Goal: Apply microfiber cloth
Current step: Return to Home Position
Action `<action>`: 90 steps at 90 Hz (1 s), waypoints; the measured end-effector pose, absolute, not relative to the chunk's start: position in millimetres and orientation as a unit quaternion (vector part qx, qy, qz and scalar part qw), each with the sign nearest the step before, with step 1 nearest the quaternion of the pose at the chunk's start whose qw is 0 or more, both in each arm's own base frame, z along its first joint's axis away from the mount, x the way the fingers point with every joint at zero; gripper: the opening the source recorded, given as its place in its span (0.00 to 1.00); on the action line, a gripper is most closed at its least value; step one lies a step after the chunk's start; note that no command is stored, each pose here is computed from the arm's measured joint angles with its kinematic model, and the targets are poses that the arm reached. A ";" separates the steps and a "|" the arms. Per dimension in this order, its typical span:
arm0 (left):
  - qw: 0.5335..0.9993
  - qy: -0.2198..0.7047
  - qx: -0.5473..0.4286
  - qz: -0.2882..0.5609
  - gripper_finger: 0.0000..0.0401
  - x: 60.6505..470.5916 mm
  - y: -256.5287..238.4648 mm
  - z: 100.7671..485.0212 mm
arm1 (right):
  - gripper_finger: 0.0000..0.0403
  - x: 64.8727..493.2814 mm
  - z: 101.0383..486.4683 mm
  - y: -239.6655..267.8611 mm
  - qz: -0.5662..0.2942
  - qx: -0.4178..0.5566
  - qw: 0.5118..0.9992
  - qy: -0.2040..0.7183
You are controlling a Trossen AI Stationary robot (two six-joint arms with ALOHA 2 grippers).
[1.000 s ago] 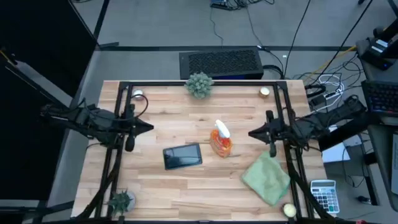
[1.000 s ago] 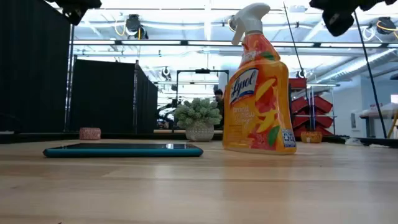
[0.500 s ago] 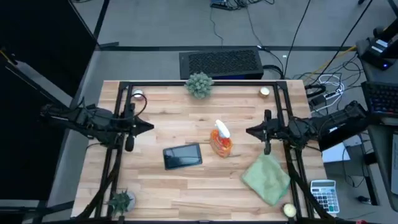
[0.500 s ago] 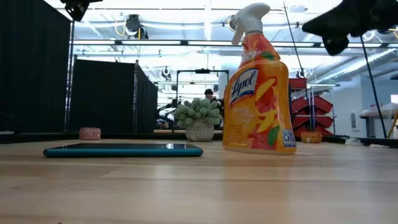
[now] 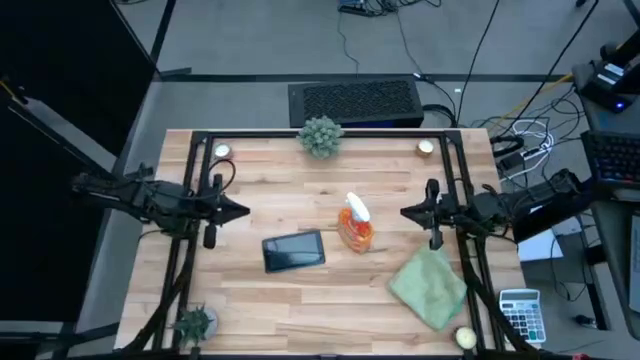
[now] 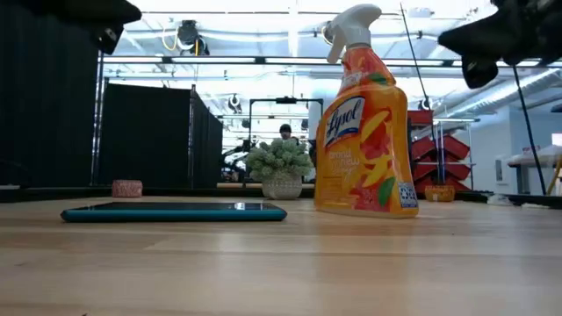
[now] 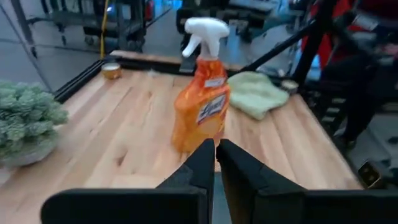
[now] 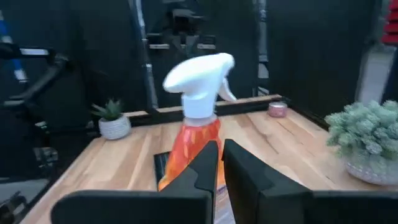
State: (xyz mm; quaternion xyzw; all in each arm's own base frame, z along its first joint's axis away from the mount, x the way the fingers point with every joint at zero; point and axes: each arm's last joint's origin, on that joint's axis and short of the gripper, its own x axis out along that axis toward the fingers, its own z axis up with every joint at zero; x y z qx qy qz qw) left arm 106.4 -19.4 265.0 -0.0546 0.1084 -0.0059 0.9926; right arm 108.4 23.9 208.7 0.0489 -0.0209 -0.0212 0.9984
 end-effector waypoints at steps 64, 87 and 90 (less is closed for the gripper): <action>0.997 -0.003 -0.076 0.018 0.03 95.4 -10.4 202.1 | 0.03 93.5 176.1 19.6 -0.007 0.000 0.999 -0.048; 0.992 0.017 -0.096 0.079 0.03 99.0 -2.0 167.8 | 0.03 93.6 175.5 19.2 -0.012 -0.006 0.999 -0.043; 0.992 0.019 -0.088 0.087 0.03 99.1 -0.7 167.3 | 0.03 93.7 175.2 18.6 -0.016 -0.008 0.999 -0.041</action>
